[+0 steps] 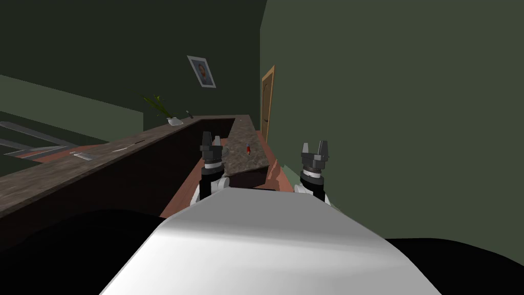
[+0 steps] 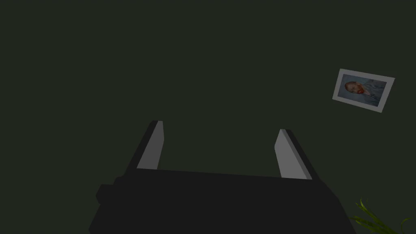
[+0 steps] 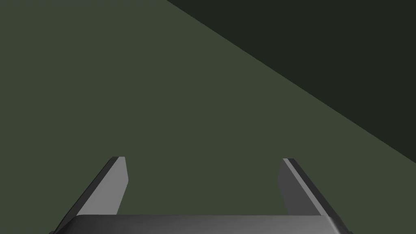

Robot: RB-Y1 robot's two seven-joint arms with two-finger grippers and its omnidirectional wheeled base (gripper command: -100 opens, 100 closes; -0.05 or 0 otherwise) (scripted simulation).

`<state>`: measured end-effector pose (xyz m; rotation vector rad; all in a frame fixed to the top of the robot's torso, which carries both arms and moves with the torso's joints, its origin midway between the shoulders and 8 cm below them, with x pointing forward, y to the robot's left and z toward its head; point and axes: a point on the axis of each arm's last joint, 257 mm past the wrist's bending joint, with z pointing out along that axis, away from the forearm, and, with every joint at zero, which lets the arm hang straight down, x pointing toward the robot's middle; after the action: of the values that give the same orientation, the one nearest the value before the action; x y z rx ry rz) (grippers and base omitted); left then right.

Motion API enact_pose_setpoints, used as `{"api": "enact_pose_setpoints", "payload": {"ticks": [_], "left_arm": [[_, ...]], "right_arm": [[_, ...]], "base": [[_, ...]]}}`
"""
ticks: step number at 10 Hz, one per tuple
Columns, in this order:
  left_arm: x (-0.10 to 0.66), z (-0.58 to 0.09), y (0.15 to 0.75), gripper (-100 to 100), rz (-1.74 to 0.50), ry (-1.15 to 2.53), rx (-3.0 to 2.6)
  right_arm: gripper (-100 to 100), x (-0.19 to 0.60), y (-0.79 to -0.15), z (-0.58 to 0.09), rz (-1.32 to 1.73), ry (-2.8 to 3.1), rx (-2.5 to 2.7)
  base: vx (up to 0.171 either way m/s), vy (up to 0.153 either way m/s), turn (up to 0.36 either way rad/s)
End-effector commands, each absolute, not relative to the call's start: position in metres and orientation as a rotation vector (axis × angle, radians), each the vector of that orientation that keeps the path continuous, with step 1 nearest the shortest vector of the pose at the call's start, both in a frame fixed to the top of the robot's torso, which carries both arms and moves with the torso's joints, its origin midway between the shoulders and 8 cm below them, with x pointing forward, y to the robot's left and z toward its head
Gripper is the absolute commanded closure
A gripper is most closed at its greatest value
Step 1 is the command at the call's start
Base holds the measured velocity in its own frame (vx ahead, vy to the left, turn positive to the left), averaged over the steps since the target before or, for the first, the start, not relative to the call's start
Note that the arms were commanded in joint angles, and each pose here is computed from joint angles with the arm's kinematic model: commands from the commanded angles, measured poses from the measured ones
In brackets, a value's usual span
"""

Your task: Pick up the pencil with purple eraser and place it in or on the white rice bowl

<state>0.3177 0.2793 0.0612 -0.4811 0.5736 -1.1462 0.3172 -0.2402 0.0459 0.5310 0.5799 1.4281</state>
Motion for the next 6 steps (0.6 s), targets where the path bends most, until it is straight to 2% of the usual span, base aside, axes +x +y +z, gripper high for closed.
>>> {"api": "enact_pose_setpoints", "payload": {"ticks": [1, 3, 6], "left_arm": [[0.319, 0.059, 0.275, -100, -1.160, 0.597, -0.462], [0.320, 0.053, 0.268, -100, -1.188, 0.638, -0.438], [0.325, 0.032, 0.258, -100, -1.240, 0.725, -0.421]], "right_arm": [[0, 0.317, -0.240, 0.046, 1.428, 0.580, 0.531], [0, 0.317, -0.240, 0.046, 1.428, 0.580, 0.531], [0, 0.317, -0.240, 0.046, 1.428, 0.580, 0.531]], "base": [[-0.076, -0.013, 0.034], [-0.199, -0.056, 0.054], [-0.249, -0.040, 0.059]]}}
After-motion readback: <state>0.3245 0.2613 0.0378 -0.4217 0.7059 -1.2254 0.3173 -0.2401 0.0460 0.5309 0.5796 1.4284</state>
